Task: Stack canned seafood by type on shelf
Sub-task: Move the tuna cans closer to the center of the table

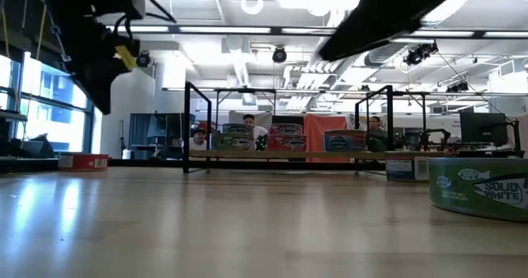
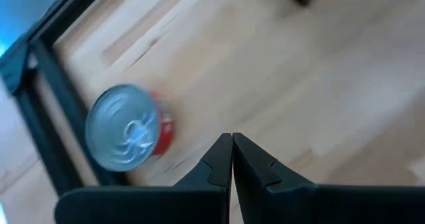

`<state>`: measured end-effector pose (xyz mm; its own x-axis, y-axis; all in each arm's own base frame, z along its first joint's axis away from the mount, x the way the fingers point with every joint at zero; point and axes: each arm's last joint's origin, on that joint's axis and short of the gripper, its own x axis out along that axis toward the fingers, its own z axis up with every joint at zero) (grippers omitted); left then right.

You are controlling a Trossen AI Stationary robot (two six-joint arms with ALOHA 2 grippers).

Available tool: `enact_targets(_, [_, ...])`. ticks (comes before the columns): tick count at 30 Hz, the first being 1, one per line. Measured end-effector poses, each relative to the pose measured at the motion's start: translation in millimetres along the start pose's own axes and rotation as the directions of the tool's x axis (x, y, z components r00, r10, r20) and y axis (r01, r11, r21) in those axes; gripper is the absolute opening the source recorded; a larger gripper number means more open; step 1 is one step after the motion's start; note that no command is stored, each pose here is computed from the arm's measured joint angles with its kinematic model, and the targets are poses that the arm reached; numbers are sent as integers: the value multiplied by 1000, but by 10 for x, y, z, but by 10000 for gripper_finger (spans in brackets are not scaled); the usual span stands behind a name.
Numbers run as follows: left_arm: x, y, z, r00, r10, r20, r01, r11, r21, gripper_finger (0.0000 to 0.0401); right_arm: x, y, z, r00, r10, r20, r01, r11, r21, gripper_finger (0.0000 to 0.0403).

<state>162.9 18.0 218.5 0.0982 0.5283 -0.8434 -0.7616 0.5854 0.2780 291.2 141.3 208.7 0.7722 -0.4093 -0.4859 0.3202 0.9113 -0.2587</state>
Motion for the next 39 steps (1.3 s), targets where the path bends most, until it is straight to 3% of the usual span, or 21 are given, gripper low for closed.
enact_targets(7, [101, 228, 18, 983, 138, -120, -154, 978, -139, 3, -254, 17, -130, 999, -19, -33, 20, 999, 35, 259])
enact_targets(16, [496, 335, -101, 971, 148, -190, -189, 957, -221, 3, -271, 136, -263, 999, -31, -35, 32, 999, 36, 259])
enact_targets(22, [618, 421, -35, 969, 219, -119, -241, 943, -230, 3, -288, 154, -264, 999, -23, -29, 24, 999, 36, 259])
enact_targets(26, [753, 490, -95, 964, 214, -155, -250, 931, -268, 3, -289, 155, -263, 999, -21, -28, 22, 999, 47, 259])
enact_targets(33, [897, 435, -171, 985, 115, -130, -150, 940, -306, 3, -333, 192, -276, 1000, -4, -21, 5, 997, 80, 259])
enact_targets(39, [795, 212, -201, 986, -113, -126, 77, 961, -266, 3, -399, 240, -292, 1000, 11, -4, -11, 996, 89, 259])
